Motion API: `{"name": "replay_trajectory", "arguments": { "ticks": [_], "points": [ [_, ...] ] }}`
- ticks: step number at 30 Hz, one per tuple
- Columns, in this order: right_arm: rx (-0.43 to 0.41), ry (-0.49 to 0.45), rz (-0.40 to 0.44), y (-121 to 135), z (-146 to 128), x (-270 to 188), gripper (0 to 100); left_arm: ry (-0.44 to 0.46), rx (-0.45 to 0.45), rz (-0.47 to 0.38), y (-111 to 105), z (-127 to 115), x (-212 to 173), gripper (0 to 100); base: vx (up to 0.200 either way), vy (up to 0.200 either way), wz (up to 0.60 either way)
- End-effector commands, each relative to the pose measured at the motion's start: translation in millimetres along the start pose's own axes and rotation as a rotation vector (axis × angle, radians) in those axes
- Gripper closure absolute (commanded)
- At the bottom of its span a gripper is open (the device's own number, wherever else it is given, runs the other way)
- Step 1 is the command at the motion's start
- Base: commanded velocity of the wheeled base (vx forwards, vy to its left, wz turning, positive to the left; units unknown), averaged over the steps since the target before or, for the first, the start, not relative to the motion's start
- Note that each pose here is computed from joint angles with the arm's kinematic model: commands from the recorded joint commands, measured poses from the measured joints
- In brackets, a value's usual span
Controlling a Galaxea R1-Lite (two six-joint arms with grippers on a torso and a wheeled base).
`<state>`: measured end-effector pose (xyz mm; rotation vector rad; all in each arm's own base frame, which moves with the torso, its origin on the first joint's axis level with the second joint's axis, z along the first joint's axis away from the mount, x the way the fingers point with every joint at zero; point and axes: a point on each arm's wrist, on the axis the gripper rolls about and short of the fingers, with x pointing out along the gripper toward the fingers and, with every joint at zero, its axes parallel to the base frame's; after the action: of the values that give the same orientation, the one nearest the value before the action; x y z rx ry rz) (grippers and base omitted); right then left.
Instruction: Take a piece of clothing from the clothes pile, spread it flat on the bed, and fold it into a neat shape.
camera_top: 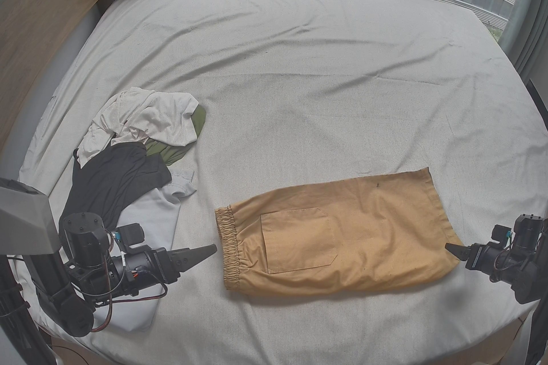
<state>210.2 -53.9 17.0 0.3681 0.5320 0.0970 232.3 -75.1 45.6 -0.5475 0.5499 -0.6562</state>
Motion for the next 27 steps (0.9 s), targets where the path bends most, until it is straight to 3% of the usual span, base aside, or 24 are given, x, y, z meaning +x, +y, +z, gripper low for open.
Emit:
{"name": "replay_trajectory", "arguments": {
  "ticks": [1,7,13,14,17,18,19,21,27],
  "points": [
    [0.008,-0.076,-0.053,-12,10,-11,0,0.054,0.008,0.013,6,-11,8,0,0.0,0.0,0.0],
    [-0.053,-0.231,-0.016,-7,45,-7,0,0.104,0.038,0.025,16,-22,24,0,0.0,0.0,0.0],
    [-0.112,-0.355,0.154,28,81,9,0,0.095,0.042,0.031,21,-21,34,0,0.0,0.0,0.0],
    [-0.112,-0.358,0.164,30,82,10,0,0.096,0.04,0.031,21,-22,34,0,0.0,0.0,0.0],
    [-0.125,-0.388,0.319,58,96,15,0,0.106,0.038,0.032,24,-24,40,0,0.0,0.0,0.0],
    [-0.125,-0.388,0.319,58,96,15,0,0.107,0.036,0.033,25,-25,41,0,0.0,0.0,0.0],
    [-0.13,-0.404,0.405,77,104,18,0,0.111,0.035,0.033,25,-26,42,0,0.0,0.0,0.0],
    [-0.139,-0.41,0.471,95,107,19,0,0.111,0.031,0.033,26,-26,43,0,0.0,0.0,0.0],
    [-0.147,-0.385,0.514,108,100,21,0,0.121,0.032,0.025,30,-29,53,0,0.0,0.0,0.0]
  ]
}}
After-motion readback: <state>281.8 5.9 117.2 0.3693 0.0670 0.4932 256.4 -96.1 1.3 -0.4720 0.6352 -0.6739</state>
